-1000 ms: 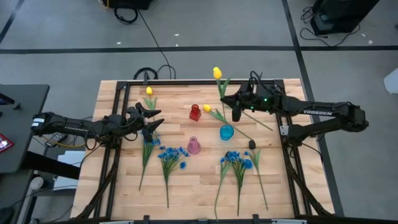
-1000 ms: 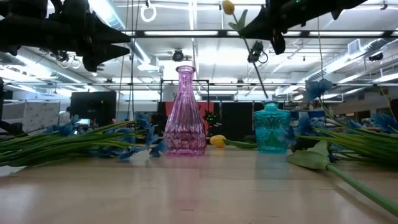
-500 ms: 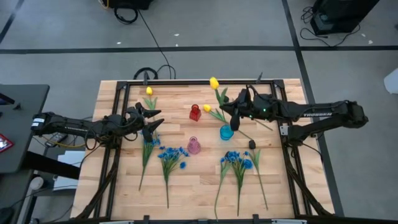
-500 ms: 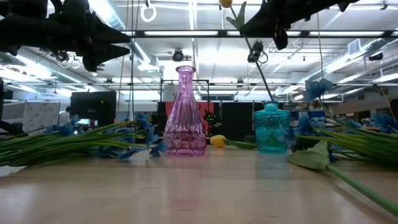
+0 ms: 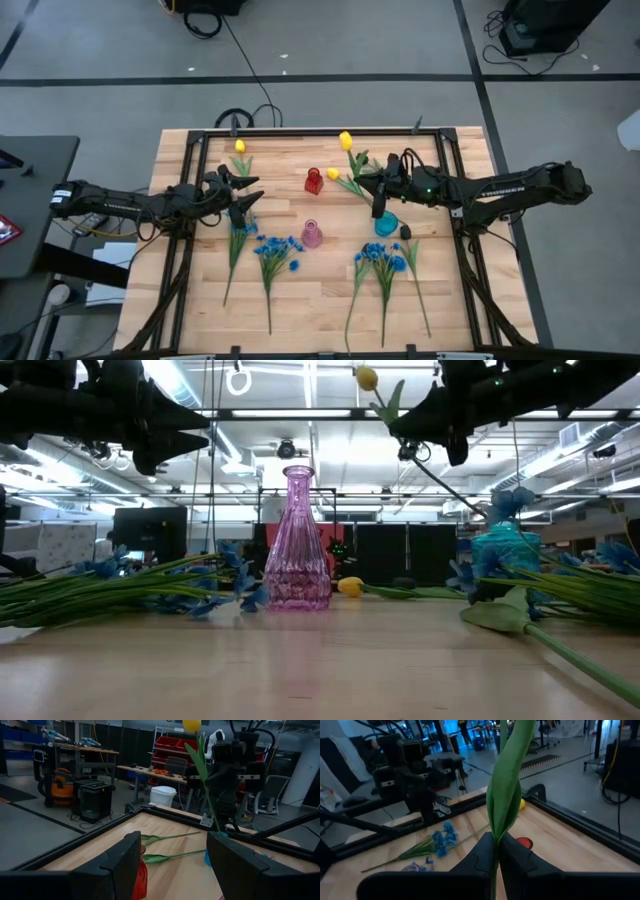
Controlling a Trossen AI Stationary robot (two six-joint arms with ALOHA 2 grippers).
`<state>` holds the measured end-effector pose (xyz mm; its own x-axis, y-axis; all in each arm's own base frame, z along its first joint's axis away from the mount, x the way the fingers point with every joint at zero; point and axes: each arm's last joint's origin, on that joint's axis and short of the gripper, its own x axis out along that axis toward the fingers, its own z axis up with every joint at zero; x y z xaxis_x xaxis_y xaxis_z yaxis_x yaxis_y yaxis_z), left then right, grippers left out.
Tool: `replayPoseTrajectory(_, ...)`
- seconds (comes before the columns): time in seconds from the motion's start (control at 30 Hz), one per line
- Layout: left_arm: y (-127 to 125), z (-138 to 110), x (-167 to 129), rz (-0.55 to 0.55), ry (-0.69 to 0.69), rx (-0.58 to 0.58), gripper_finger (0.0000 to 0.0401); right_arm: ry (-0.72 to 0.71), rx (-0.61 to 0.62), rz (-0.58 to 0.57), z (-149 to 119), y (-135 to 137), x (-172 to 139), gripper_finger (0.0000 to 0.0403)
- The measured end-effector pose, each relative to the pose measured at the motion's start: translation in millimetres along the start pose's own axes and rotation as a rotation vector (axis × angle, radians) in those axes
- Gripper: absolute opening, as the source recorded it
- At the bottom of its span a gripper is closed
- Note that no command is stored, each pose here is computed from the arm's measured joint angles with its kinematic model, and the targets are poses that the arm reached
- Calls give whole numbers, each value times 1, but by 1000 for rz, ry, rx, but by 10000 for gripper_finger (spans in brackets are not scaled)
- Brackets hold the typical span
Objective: Sort flowers into vase by color
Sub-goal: Put the top right yellow flower into the blue vase
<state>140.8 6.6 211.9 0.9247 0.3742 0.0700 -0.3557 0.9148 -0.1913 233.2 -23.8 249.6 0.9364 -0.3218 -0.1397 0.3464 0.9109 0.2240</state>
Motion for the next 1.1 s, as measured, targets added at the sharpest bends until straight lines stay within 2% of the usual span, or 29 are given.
replayPoseTrajectory(0.27, 0, 0, 0, 0, -1, 0, 232, 49, -29, 17, 10, 11, -7, 31)
replayPoseTrajectory(0.47, 0, 0, 0, -1, -1, 0, 232, 21, -40, -12, 21, 19, -28, 31)
replayPoseTrajectory(0.63, 0, 0, 0, -1, -1, 0, 232, 0, -80, -88, 24, 26, -50, 31)
replayPoseTrajectory(0.77, 0, 0, 0, -1, -1, 0, 232, -55, -79, -85, 32, 31, -71, 31)
replayPoseTrajectory(1.1, 0, 0, 0, -2, -4, -2, 232, -26, -49, -127, 9, 34, -80, 31)
